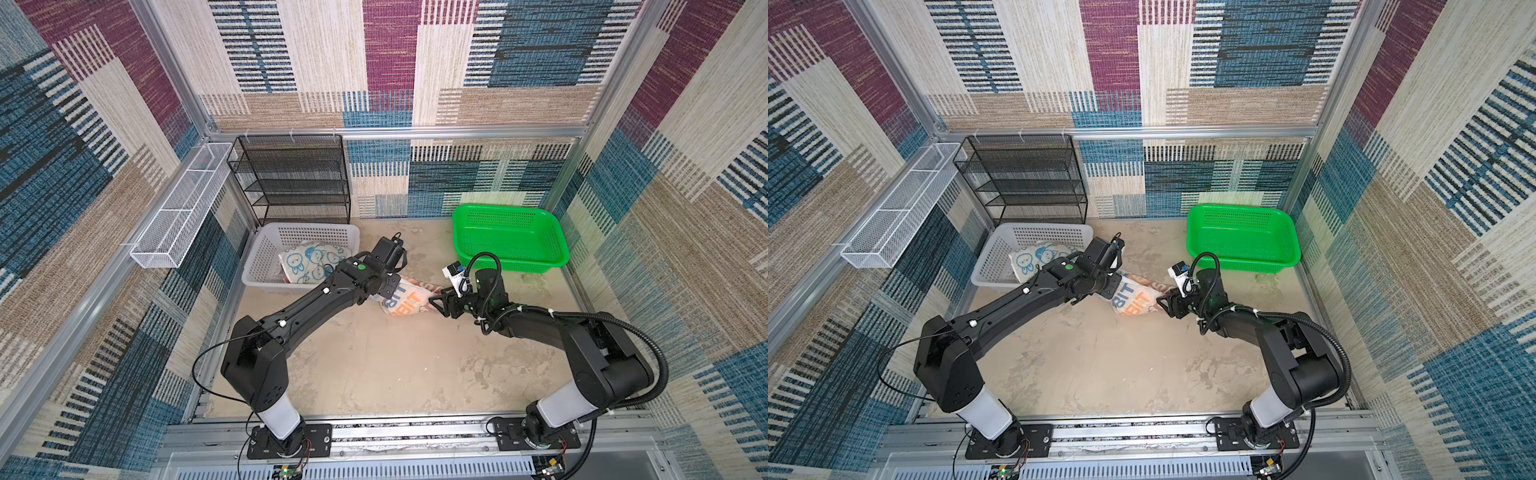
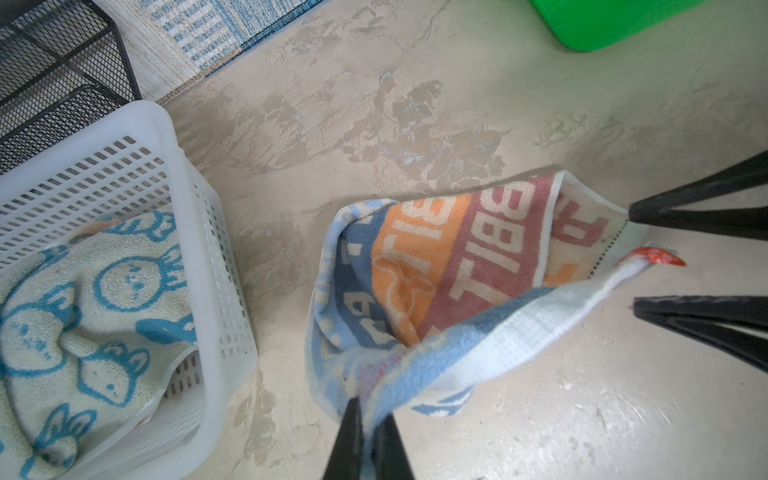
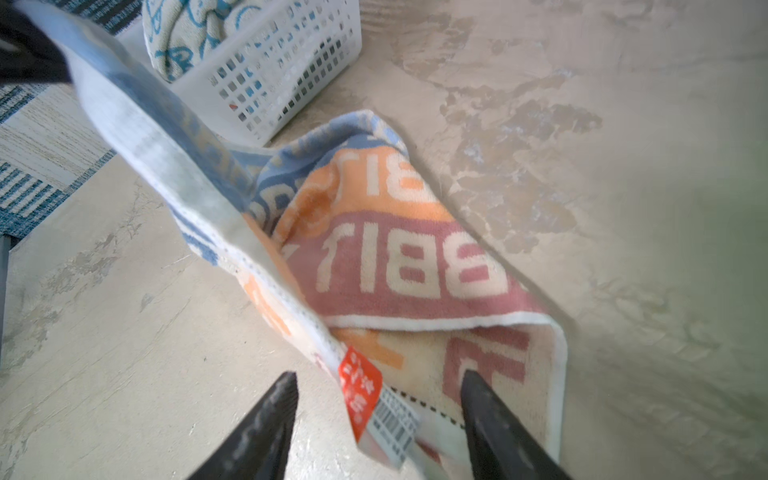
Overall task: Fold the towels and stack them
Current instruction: 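Grasp another towel corner with the right gripper near the left gripper, then lift the towel with both grippers and spread it apart between them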
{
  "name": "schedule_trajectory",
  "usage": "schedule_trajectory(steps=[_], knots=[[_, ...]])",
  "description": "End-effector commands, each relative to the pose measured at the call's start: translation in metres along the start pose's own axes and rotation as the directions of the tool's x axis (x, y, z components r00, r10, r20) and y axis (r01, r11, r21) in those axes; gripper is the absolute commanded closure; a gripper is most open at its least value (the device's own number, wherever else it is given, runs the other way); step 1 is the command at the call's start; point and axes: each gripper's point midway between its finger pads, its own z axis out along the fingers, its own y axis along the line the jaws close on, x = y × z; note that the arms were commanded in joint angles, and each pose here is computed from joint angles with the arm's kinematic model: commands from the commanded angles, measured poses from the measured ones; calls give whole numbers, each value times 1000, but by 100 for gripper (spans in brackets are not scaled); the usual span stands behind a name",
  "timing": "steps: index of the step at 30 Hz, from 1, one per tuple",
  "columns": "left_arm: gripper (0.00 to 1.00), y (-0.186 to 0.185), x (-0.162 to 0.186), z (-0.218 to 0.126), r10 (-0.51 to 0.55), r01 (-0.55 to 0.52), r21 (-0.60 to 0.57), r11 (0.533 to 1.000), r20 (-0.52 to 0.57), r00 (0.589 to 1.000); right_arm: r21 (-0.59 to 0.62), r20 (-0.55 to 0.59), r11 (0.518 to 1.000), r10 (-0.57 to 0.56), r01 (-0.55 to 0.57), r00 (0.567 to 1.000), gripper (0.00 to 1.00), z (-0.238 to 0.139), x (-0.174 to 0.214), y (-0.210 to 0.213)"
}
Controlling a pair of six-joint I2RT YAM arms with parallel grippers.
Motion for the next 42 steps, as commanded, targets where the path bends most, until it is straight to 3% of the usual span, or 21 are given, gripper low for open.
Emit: schedule_trajectory(steps=[1,8,17,25,32,42], knots=[[100,7,2,3,-8,8,-23,1000,-12,1000,13,-23,999,53,-53,998,42,5,10,-5],[100,13,4,7,-33,32,-29,999,-16,999,8,-20,998,67,-67,998,55,4,16,-4],[100,14,4,13,-73,73,-24,997,-15,997,33,29,998,54,-55,998,100,1,1,-7],[100,11,-12,9,-147,147,1,989,21,989,155,137,986,35,-56,990,100,-20,-37,-17],[100,13,-55,-30,-206,197,71,978,143,968,264,220,964,-21,-38,975,100,-54,-93,-18],[100,20,-100,-103,-266,217,183,959,314,912,287,345,958,-92,-12,934,100,-98,-177,5]])
